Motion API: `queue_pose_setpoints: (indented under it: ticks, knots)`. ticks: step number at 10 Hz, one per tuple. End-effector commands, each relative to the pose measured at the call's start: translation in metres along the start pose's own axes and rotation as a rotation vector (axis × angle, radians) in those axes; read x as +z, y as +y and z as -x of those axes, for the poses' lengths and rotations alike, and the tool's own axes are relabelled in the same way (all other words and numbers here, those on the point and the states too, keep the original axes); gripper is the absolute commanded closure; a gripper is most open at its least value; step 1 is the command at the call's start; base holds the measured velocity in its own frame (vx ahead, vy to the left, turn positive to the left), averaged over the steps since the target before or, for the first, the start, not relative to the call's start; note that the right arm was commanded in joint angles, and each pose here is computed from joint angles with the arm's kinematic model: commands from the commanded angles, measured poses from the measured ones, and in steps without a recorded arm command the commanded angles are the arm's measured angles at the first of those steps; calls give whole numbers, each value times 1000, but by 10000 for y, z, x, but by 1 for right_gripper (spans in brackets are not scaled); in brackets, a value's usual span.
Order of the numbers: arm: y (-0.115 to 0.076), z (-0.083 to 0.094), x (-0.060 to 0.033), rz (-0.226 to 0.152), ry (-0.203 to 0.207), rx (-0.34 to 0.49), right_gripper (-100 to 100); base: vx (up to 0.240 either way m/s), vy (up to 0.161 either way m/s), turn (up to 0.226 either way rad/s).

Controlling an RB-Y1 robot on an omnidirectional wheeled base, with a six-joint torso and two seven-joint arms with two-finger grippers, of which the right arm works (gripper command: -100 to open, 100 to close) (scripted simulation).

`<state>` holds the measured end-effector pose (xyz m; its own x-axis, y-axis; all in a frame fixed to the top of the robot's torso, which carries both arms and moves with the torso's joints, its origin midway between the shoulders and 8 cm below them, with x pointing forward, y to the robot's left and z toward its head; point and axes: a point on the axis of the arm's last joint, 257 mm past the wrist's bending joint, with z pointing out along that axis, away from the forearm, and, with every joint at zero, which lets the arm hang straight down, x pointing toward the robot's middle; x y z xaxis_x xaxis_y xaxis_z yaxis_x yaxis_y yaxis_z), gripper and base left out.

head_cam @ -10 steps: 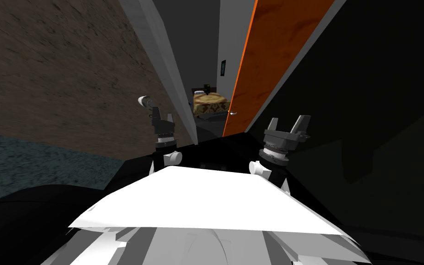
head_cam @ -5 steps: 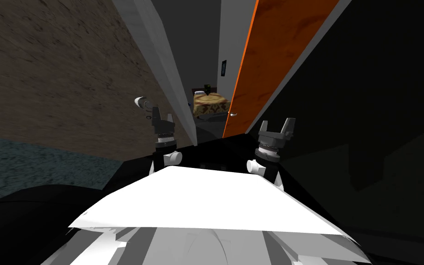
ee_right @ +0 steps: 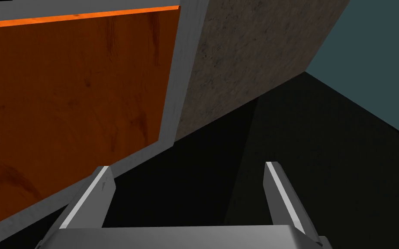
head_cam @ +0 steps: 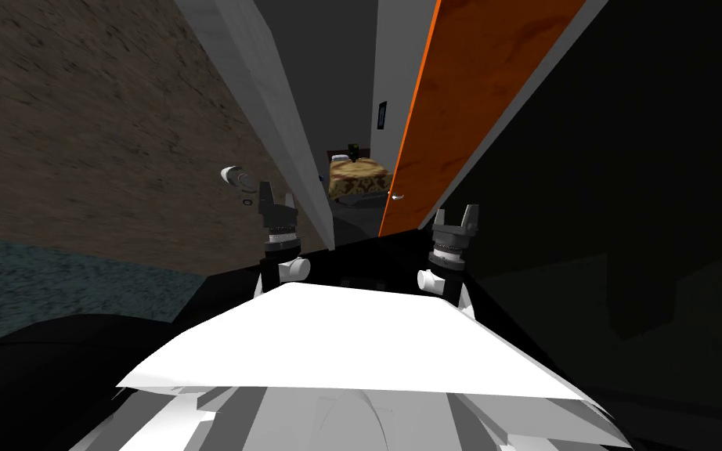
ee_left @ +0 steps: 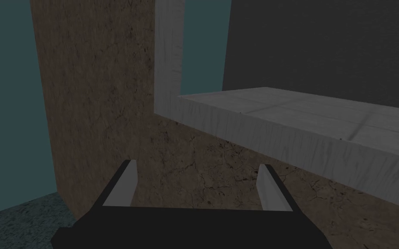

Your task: Push the door open

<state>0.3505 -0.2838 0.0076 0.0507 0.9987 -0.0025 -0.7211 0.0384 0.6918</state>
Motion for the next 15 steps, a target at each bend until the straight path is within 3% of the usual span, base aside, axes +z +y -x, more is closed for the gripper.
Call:
queue_pose_setpoints:
  ticks: [1,9,15]
  knots:
    - [-152,-30,-43,-24,7,4,-100,94,-40,23]
    - [-982,-132,-237,-153,45,21,-100,92,-66,31]
    - [-1475,-194,-415,-241,65,31,-100,76,-57,25]
